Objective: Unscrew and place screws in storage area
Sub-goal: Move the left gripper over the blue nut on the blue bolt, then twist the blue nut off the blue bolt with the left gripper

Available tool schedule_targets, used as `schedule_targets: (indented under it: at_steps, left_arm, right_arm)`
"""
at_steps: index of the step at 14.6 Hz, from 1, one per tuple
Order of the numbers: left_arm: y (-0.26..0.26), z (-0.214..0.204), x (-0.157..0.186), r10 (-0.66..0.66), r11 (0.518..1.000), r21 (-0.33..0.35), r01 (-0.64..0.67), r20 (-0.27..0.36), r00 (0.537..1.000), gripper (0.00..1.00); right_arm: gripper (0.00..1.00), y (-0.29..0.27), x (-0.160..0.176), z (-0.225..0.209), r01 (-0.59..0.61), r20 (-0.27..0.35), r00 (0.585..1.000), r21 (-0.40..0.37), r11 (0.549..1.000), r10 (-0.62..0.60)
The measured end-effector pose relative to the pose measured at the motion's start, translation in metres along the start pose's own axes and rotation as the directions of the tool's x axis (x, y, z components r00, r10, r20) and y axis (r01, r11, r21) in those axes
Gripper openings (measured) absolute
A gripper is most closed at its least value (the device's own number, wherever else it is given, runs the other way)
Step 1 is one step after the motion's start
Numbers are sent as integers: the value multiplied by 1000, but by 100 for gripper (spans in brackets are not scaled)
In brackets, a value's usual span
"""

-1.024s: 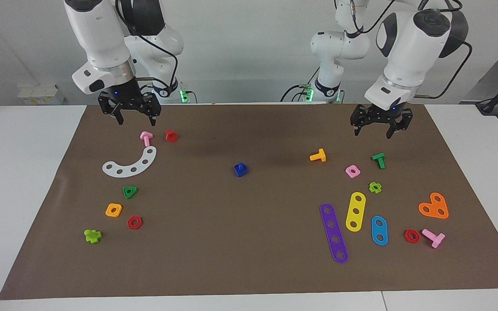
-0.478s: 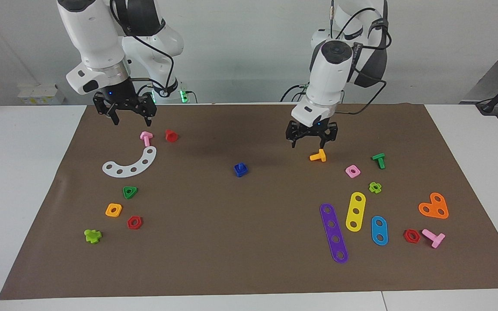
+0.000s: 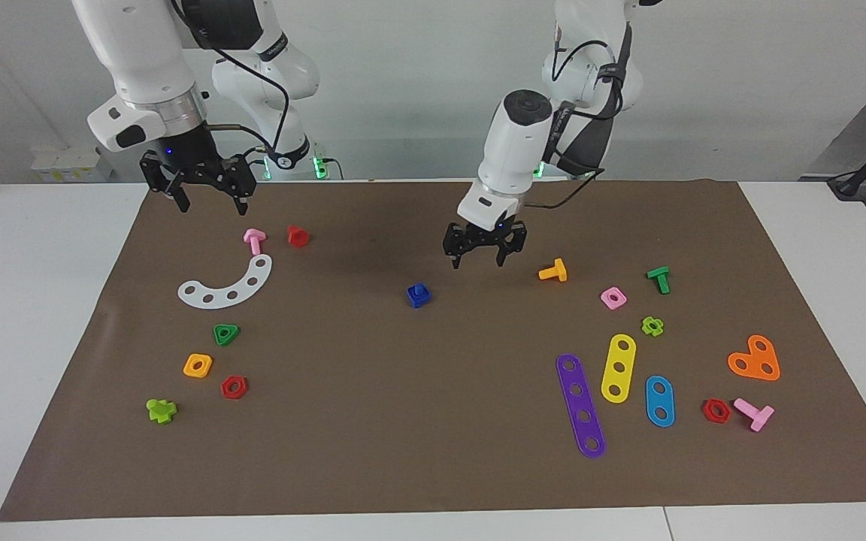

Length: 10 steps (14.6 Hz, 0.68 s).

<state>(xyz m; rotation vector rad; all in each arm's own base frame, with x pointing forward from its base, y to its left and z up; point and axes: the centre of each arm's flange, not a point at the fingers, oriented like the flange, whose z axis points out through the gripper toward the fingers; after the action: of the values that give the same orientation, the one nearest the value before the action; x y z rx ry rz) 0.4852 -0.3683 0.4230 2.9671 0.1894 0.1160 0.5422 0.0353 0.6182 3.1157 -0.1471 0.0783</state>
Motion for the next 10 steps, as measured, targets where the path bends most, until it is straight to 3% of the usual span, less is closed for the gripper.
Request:
schedule_targets:
  at_steps: [5, 10]
  left_arm:
    - [26, 64, -9, -116, 993, 2, 116, 45, 992, 93]
    - [48, 82, -25, -206, 978, -18, 208, 78, 975, 91]
  right_arm:
    - [100, 5, 5, 0, 4, 15, 1000, -2, 1000, -4]
    - [100, 11, 4, 7, 43, 42, 998, -2, 999, -43]
